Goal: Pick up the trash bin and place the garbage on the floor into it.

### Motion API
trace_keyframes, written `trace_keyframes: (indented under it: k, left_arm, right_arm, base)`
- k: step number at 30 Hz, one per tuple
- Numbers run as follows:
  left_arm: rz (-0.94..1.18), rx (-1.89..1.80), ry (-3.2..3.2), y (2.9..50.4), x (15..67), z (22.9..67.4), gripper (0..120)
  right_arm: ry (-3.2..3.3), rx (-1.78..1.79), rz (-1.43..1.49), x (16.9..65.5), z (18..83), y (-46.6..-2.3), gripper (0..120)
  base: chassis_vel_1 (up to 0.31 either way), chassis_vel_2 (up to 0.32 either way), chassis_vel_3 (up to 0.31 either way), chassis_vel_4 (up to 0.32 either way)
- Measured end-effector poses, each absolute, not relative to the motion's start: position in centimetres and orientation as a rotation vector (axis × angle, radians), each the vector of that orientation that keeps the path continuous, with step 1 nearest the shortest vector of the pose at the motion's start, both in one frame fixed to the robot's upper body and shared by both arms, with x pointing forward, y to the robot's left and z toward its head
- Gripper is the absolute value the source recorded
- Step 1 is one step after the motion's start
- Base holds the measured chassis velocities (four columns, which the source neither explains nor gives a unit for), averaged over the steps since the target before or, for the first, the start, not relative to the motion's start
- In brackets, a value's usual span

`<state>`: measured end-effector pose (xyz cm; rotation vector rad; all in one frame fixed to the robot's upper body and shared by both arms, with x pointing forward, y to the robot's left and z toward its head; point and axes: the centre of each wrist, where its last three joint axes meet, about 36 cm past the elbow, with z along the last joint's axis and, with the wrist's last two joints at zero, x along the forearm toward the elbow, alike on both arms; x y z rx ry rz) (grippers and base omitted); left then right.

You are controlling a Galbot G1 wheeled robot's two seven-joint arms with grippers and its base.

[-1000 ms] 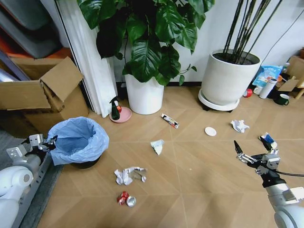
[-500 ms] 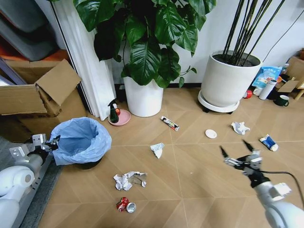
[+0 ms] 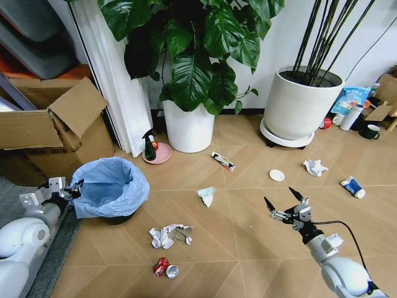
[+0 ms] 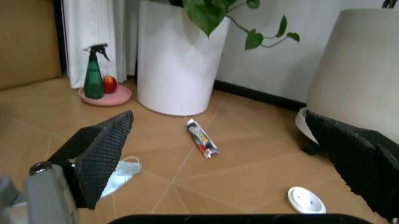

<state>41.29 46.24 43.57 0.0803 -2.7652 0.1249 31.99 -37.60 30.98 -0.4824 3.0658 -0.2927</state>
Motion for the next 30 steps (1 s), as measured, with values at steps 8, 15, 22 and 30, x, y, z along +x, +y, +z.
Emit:
trace_keyframes:
  k: [8, 15, 22, 30]
  left_arm:
    - [0.128, 0.083, -2.764, 46.01, 41.16, 43.62, 0]
    - [0.132, 0.082, -2.764, 45.98, 41.16, 43.69, 0]
    - [0.132, 0.079, -2.762, 45.95, 41.15, 43.64, 0]
    - [0.134, 0.081, -2.761, 45.99, 41.21, 43.61, 0]
  right_arm:
    - [3.088, -0.471, -0.320, 31.47, 30.00, -37.53, 100]
    - [3.087, -0.469, -0.324, 31.28, 30.01, -37.47, 100]
    - [3.082, -0.470, -0.328, 31.13, 30.15, -37.49, 100]
    - [3.058, -0.487, -0.326, 31.17, 30.33, -37.56, 100]
  base:
    - [0.000, 0.000, 0.000, 0.000]
    - [0.000, 0.000, 0.000, 0.000]
    - [0.094, 0.089, -0.107, -0.091]
    - [0.153, 0.151, -0.140, -0.146]
